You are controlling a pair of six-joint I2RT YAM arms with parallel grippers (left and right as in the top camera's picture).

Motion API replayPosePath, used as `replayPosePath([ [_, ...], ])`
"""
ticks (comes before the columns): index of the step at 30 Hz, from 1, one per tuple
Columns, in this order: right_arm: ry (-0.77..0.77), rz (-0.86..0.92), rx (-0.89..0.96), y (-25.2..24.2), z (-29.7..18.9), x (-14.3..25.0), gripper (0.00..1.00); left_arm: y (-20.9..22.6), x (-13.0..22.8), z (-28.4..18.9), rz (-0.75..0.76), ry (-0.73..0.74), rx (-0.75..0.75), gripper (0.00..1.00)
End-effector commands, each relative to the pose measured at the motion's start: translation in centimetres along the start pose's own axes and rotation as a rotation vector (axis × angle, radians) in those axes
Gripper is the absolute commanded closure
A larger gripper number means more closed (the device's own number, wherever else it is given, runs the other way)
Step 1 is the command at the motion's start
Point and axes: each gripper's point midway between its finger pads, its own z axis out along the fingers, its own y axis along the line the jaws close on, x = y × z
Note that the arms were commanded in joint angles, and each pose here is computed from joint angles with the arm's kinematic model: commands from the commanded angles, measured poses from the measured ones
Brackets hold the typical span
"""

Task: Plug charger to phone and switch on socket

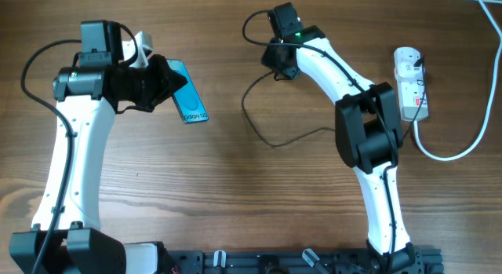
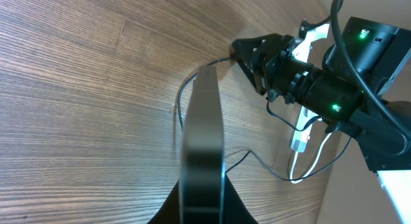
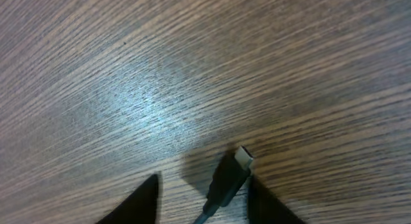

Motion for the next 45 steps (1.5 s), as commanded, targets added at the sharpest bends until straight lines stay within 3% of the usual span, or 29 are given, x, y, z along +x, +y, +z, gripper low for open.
replayPosePath([
  [1,0.029,0.009,0.033,-1.0,2.1,1.0,0.87,-0.9,0.0,-0.5,0.005,-0.002,0.035,0.96],
  [2,0.032,-0.014,0.030,-0.9,2.1,1.1,0.96,-0.9,0.0,-0.5,0.005,-0.002,0.035,0.96],
  [5,0.065,-0.260,-0.063,0.7,1.6,1.4,0.96,-0.9,0.0,-0.5,0.005,-0.002,0.035,0.96],
  [9,0.152,-0.595,-0.334,3.6,-5.4,2.0,0.96,-0.9,0.0,-0.5,0.006,-0.002,0.035,0.96],
  [12,0.228,-0.728,-0.308,1.4,-9.3,3.4,0.96,-0.9,0.0,-0.5,0.006,-0.002,0.035,0.96],
  [16,0.413,-0.818,-0.198,-2.4,-8.3,8.2,0.96,-0.9,0.1,-0.5,0.005,-0.001,0.035,0.96],
  [24,0.409,-0.620,-0.028,-4.8,-4.4,10.7,0.96,-0.8,0.2,-0.5,0.001,0.004,0.032,0.96],
  [34,0.441,-0.584,0.083,-7.7,-1.6,15.1,0.95,-0.8,0.3,-0.5,0.000,0.006,0.031,0.96],
  [40,0.441,-0.595,0.108,-8.7,-1.0,15.4,0.82,-0.8,0.3,-0.5,0.000,0.006,0.031,0.96],
  [42,0.453,-0.593,0.116,-9.0,-0.6,15.6,0.83,-0.8,0.3,-0.5,0.000,0.006,0.031,0.96],
  [45,0.447,-0.593,0.117,-9.0,-0.4,15.5,0.95,-0.8,0.3,-0.5,0.000,0.006,0.031,0.96],
])
